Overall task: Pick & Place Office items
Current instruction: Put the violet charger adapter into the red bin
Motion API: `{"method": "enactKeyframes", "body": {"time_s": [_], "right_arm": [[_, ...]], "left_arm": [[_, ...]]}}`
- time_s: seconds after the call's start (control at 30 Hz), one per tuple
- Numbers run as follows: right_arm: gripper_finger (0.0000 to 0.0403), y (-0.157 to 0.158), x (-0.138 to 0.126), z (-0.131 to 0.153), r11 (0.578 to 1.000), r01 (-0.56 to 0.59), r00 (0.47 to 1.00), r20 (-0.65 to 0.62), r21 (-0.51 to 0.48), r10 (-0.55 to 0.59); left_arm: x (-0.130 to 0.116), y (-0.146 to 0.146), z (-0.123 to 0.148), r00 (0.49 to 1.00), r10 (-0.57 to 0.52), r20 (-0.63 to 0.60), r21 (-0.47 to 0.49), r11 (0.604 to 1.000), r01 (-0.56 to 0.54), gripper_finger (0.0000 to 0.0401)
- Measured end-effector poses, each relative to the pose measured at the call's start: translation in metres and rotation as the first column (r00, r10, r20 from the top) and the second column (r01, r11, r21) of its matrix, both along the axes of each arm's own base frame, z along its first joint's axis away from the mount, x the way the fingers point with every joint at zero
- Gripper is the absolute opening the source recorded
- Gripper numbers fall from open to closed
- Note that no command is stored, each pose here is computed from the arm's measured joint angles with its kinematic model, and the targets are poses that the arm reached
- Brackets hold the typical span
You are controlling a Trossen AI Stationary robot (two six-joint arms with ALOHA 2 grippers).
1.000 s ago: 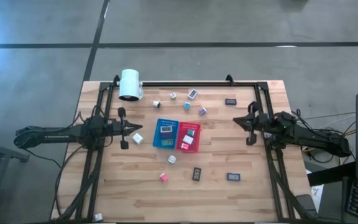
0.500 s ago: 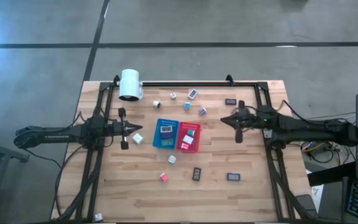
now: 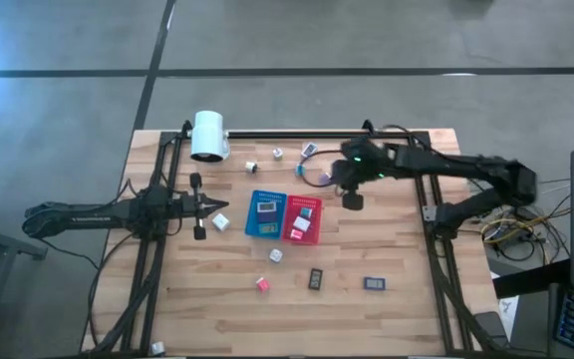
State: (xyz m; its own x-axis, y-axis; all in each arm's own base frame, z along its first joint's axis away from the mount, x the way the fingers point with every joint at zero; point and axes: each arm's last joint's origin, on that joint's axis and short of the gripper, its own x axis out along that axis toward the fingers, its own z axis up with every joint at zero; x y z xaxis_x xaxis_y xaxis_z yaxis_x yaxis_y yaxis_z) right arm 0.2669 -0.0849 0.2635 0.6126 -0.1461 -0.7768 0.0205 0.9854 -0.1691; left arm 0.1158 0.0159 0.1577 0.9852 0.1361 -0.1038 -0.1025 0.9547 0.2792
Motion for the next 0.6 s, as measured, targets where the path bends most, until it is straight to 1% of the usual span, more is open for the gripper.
{"method": "enactKeyframes", "body": {"time_s": [0.13,0.27,0.37,0.47,0.53,0.6], "right_arm": [[0.0081,-0.009,0.027,-0.003,0.998,-0.067,0.979,-0.189,0.021,0.070],[0.0139,-0.016,0.048,-0.014,0.988,-0.150,0.936,-0.316,0.038,0.154],[0.0183,-0.023,0.059,-0.029,0.976,-0.211,0.901,-0.378,0.046,0.212],[0.0220,-0.031,0.066,-0.044,0.962,-0.271,0.872,-0.414,0.038,0.262],[0.0239,-0.038,0.068,-0.055,0.958,-0.286,0.854,-0.448,0.021,0.264],[0.0253,-0.046,0.070,-0.064,0.960,-0.281,0.848,-0.466,0.014,0.254]], "left_arm": [[0.000,0.000,-0.001,1.000,0.001,-0.014,-0.007,1.000,-0.001,0.0003],[0.000,0.000,-0.003,0.999,0.004,-0.032,-0.027,1.000,-0.005,0.0003],[0.000,0.000,-0.004,0.999,0.007,-0.031,-0.046,0.999,-0.008,0.0003],[0.000,0.000,-0.004,1.000,0.008,-0.030,-0.060,0.998,-0.010,0.0003],[0.000,0.000,-0.004,1.000,0.008,-0.030,-0.062,0.998,-0.010,0.0003],[0.000,0.000,-0.004,1.000,0.008,-0.030,-0.064,0.998,-0.010,0.0003]]}}
